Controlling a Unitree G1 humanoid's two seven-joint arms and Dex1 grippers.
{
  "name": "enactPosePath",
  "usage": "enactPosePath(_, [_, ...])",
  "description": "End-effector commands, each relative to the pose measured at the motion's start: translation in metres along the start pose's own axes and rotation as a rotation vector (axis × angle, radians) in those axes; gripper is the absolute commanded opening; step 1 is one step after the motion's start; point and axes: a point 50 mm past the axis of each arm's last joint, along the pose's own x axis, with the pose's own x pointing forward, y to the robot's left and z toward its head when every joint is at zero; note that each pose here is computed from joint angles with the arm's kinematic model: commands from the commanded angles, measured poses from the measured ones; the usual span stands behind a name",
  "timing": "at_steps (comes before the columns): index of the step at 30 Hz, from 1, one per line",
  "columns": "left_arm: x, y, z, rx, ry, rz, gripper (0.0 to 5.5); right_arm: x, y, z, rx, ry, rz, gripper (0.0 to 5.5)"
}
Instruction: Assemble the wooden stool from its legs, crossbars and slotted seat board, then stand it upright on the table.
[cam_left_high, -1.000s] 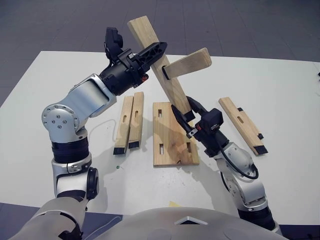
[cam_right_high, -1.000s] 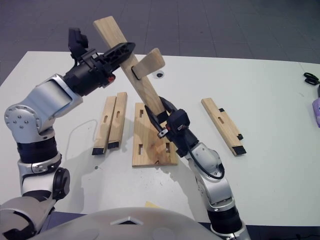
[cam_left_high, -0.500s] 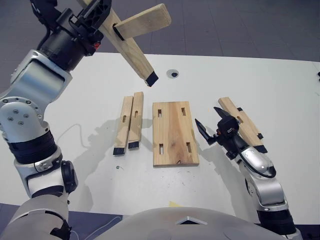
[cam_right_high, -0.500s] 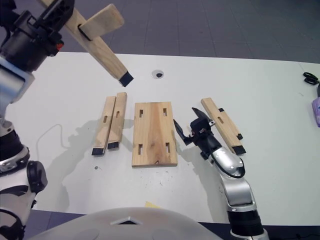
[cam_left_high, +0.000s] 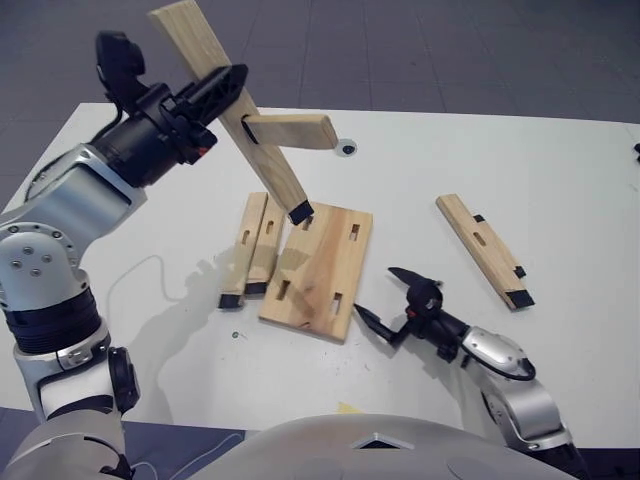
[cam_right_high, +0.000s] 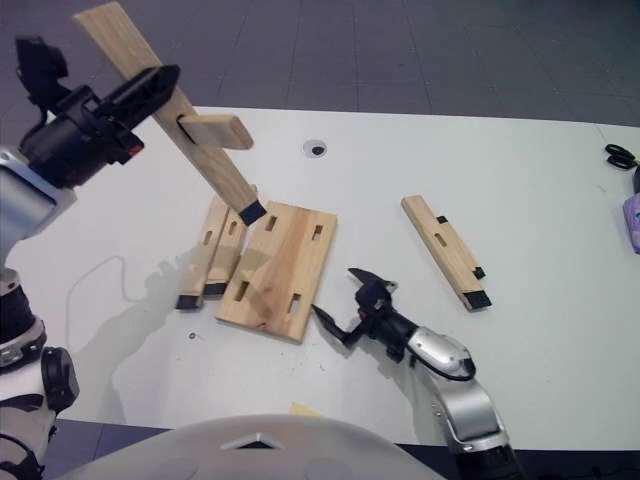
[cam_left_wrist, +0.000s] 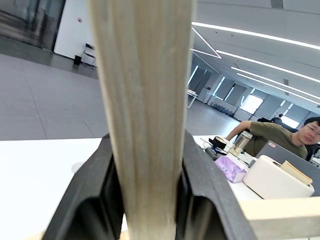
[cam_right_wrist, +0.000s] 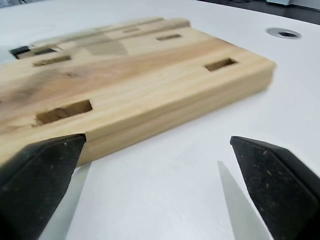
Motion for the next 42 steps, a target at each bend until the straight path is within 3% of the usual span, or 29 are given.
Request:
enactPosePath(1, [-0.004, 0.003, -0.008, 0.023, 0.051, 0.019, 1.04, 0.005, 0.003, 0.002, 0.005, -0.007, 0.002, 5.4])
enactPosePath(8, [-0.036, 0.006, -0.003, 0.035, 0.084, 0.074, 1.04, -0.01, -0.007, -0.005, 0.019, 0.003, -0.119, 5.4])
enactPosePath(15, [-0.059, 0.007, -0.035, -0.018, 0.217, 0.141, 1.04, -0.014, -0.005, -0.003, 0.036, -0.018, -0.177, 5.4])
enactPosePath(20, [-0.053, 0.012, -0.044, 0.099, 0.262, 0.212, 1.04, -0.014, -0.009, 0.003, 0.028, -0.046, -0.212, 5.4])
enactPosePath(29, [-0.045, 0.024, -0.048, 0.124, 0.195, 0.307, 1.04, -0.013, -0.003, 0.003, 0.017, -0.037, -0.201, 5.4])
enactPosePath(37, [-0.02, 0.008, -0.07, 0.174, 0.151, 0.26, 1.04, -0.009, -0.007, 0.006, -0.006, -0.043, -0.201, 5.4])
enactPosePath(42, [-0.002, 0.01, -0.067, 0.234, 0.112, 0.238, 1.04, -0.006, -0.007, 0.007, -0.019, -0.047, -0.186, 5.4])
